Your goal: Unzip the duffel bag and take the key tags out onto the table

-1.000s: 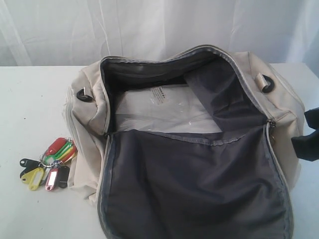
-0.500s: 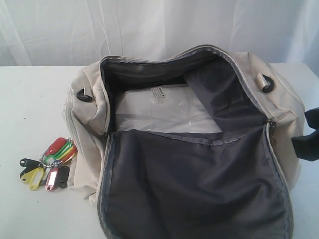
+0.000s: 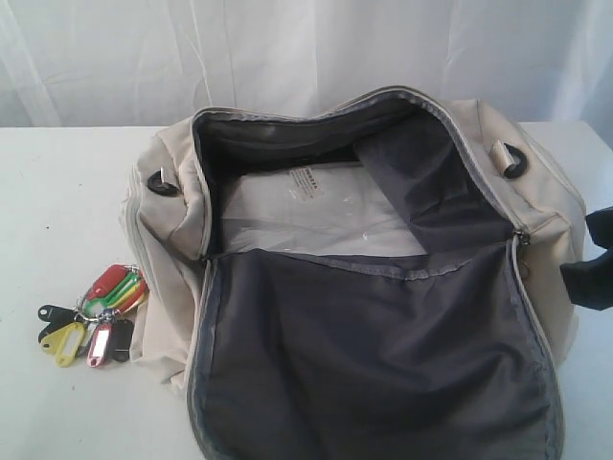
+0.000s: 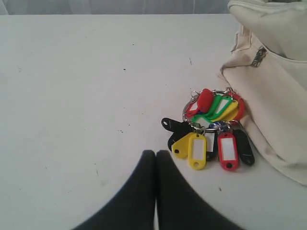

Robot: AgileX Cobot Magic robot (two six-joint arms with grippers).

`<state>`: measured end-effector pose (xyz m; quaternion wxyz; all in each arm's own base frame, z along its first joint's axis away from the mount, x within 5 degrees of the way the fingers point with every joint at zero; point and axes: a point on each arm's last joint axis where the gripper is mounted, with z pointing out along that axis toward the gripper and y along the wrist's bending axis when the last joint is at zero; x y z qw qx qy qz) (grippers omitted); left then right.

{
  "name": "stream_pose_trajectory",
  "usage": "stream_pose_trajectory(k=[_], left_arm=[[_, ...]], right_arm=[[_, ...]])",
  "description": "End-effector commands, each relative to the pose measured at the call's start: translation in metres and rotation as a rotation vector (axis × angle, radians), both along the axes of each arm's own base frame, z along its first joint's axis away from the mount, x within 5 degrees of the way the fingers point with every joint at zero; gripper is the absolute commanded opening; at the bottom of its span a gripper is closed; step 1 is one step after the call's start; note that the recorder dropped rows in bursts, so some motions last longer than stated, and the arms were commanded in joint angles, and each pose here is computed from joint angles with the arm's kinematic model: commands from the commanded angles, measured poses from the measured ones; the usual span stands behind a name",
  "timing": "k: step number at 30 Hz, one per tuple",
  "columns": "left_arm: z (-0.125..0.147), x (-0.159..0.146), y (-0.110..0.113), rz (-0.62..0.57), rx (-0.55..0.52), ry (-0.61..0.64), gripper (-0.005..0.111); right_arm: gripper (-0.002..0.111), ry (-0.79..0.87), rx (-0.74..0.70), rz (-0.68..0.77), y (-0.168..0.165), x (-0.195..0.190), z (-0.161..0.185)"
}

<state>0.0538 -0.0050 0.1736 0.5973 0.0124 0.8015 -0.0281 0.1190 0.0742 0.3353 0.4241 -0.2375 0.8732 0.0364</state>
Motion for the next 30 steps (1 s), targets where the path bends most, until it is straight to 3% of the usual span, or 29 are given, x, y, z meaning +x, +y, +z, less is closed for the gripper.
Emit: stream_pose_trajectory(k=[1, 26, 30], left_arm=[[-0.0011, -0.0003, -0.0014, -0.007, -0.037, 0.004, 0.0], [-0.0005, 0.0001, 0.0029, 0.068, -0.03, -0.004, 0.0], [-0.0064, -0.0018, 0.0012, 0.045, -0.031, 0.064, 0.0]], right_arm=[[0.0, -0.007, 0.004, 0.0, -0.0007, -0.0009, 0.0003], [0.0, -0.007, 0.004, 0.0, -0.0007, -0.0009, 0.0003], [0.0, -0.007, 0.004, 0.0, -0.0007, -0.0009, 0.0003]])
